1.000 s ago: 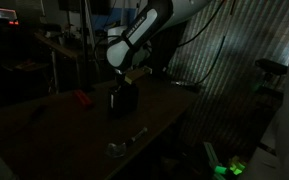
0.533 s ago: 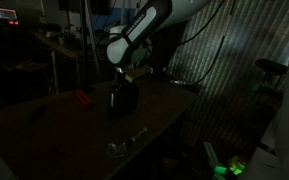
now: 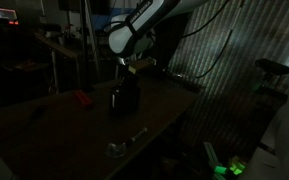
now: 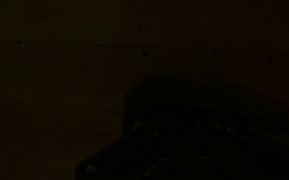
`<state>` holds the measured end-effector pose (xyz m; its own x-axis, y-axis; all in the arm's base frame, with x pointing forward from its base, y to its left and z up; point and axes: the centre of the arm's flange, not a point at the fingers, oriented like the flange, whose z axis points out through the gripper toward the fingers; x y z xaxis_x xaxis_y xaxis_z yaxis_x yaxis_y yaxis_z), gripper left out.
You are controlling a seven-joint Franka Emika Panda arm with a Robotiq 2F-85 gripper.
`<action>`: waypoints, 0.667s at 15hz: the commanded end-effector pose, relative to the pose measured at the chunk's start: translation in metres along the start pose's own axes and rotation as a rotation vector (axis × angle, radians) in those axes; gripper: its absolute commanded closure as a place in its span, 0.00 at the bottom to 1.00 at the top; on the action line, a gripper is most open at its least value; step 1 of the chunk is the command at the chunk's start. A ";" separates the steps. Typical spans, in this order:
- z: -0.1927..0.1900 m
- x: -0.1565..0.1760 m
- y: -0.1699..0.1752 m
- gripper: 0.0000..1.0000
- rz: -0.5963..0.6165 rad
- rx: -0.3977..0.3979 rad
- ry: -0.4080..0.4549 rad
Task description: Take the cloth and shove it in the box
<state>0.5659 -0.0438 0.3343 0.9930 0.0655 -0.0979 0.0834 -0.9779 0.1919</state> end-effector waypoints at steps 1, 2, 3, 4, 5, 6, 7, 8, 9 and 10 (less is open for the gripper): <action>-0.047 -0.015 0.003 1.00 -0.013 -0.039 0.019; -0.056 -0.019 0.003 1.00 -0.013 -0.043 0.026; -0.065 -0.021 0.002 1.00 -0.012 -0.045 0.038; -0.073 -0.022 0.001 1.00 -0.014 -0.044 0.049; -0.080 -0.021 -0.002 1.00 -0.017 -0.042 0.063; -0.085 -0.019 -0.005 1.00 -0.020 -0.038 0.078; -0.089 -0.018 -0.009 1.00 -0.025 -0.032 0.091; -0.092 -0.015 -0.014 1.00 -0.031 -0.028 0.100; -0.093 -0.013 -0.019 1.00 -0.035 -0.026 0.106; -0.093 -0.011 -0.023 1.00 -0.041 -0.017 0.113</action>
<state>0.5555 -0.0174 0.4117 0.9935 0.1122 -0.0206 0.1139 -0.9683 0.2221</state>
